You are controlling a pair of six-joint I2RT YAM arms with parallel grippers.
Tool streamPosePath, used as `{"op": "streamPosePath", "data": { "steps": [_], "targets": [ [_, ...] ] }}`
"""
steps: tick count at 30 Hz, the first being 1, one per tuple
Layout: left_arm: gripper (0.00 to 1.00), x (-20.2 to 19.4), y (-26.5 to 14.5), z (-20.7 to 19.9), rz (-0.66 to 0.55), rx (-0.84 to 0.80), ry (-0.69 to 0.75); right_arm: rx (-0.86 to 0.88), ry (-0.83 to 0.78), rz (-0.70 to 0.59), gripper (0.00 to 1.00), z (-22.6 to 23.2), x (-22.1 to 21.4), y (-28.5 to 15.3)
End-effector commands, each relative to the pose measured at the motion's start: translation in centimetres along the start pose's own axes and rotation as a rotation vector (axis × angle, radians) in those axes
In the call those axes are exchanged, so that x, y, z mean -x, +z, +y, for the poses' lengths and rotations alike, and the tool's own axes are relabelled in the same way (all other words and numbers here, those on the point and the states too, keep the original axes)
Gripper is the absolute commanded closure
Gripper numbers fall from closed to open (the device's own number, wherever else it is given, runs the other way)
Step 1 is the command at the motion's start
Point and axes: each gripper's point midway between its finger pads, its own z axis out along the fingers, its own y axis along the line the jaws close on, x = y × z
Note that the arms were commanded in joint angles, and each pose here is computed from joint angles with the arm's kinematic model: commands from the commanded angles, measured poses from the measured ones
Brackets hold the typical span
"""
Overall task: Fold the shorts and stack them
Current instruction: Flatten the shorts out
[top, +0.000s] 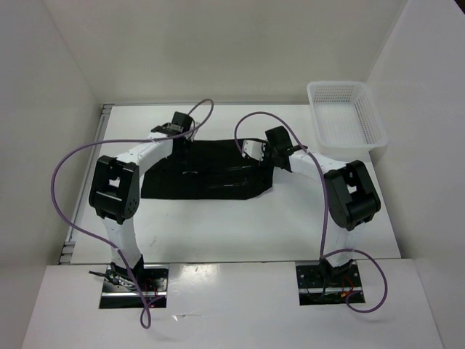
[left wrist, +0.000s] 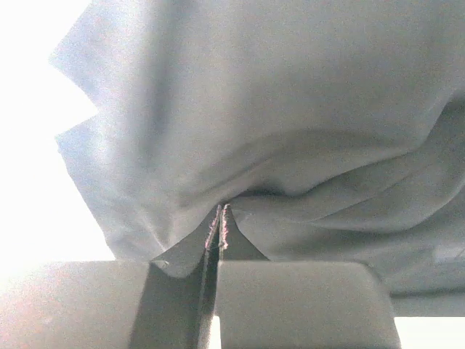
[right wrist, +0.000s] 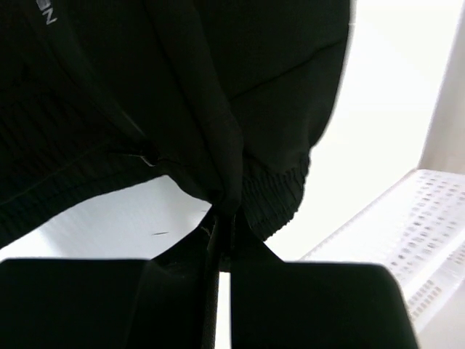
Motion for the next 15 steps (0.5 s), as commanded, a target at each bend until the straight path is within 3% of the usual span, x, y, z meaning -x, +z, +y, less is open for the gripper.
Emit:
{"op": "streamPosePath", "data": {
  "steps": [1, 6, 15],
  "targets": [
    [1.0, 4.8, -2.7, 3.3, -0.129, 0.066, -0.062, -0.137, 0.026, -0.098, 1.0, -5.4, 3.4, -3.3],
    [1.0, 8.0, -3.8, 6.6, -0.208, 0.121, -0.125, -0.173, 0.07, -0.116, 1.0, -7.4, 4.1, -3.6],
    [1.0, 16.9, -6.6, 17.8, -0.458, 0.299, -0.311, -0.356, 0.283, -0.176, 1.0, -14.7, 6.8, -3.3]
  ]
}}
